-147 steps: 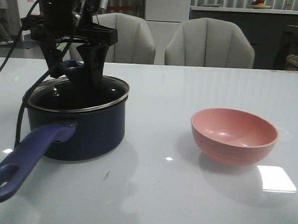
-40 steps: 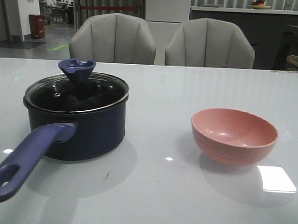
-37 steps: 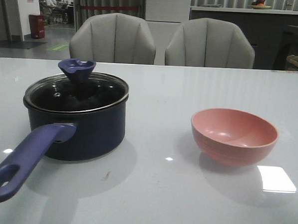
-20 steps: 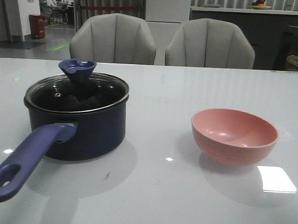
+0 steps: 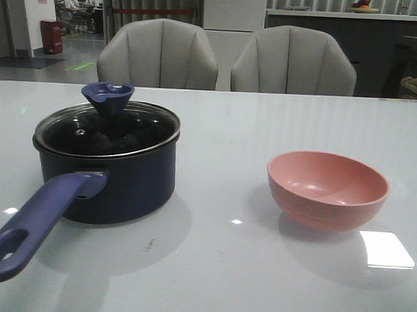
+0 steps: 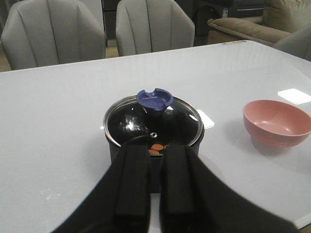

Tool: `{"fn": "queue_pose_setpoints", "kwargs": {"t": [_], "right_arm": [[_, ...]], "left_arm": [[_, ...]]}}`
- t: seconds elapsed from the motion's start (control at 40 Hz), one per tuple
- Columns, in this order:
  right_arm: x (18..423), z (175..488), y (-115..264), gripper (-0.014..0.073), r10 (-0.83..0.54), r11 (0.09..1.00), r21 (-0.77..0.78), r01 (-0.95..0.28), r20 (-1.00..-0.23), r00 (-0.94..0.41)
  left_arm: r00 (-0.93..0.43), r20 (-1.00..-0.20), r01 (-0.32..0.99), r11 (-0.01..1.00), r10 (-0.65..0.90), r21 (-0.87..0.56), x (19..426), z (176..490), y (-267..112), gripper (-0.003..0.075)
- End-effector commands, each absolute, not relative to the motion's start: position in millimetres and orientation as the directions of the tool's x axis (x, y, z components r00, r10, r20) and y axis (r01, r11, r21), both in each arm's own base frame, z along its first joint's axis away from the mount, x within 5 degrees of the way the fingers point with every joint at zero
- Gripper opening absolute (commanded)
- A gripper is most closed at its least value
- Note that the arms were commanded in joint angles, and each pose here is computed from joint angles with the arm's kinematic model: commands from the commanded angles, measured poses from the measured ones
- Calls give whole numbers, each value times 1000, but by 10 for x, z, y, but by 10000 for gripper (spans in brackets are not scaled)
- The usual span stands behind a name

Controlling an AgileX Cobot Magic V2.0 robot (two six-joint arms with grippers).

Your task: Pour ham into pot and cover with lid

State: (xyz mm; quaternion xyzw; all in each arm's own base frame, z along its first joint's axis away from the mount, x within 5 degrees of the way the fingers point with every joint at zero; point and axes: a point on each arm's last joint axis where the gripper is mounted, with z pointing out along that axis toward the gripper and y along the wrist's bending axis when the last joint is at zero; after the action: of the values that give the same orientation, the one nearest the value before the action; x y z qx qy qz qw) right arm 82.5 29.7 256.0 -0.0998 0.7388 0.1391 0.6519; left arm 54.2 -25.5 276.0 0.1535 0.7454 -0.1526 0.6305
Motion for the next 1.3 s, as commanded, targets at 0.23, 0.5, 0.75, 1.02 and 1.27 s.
{"fn": "queue_pose_setpoints", "kwargs": {"t": [0.23, 0.5, 0.75, 1.02, 1.27], "right_arm": [[837, 2727, 280, 161, 62, 946, 68, -316, -998, -28], [837, 2727, 280, 161, 62, 946, 68, -316, -998, -28], [837, 2727, 280, 161, 62, 946, 68, -316, -998, -28], [837, 2727, 280, 161, 62, 946, 68, -316, -998, -28], [837, 2727, 280, 161, 62, 946, 68, -316, -998, -28]], "left_arm": [[-73, -997, 430, 902, -13, -43, 545, 2915, -262, 132], [-42, -999, 413, 910, -3, -19, 577, 2841, -261, 132], [23, -999, 178, 983, -48, -43, 601, 2455, -108, 132], [99, -994, 1, 999, -54, -54, 535, 2158, 2, 132], [96, -994, 6, 999, -55, -54, 554, 2067, 0, 132]]}}
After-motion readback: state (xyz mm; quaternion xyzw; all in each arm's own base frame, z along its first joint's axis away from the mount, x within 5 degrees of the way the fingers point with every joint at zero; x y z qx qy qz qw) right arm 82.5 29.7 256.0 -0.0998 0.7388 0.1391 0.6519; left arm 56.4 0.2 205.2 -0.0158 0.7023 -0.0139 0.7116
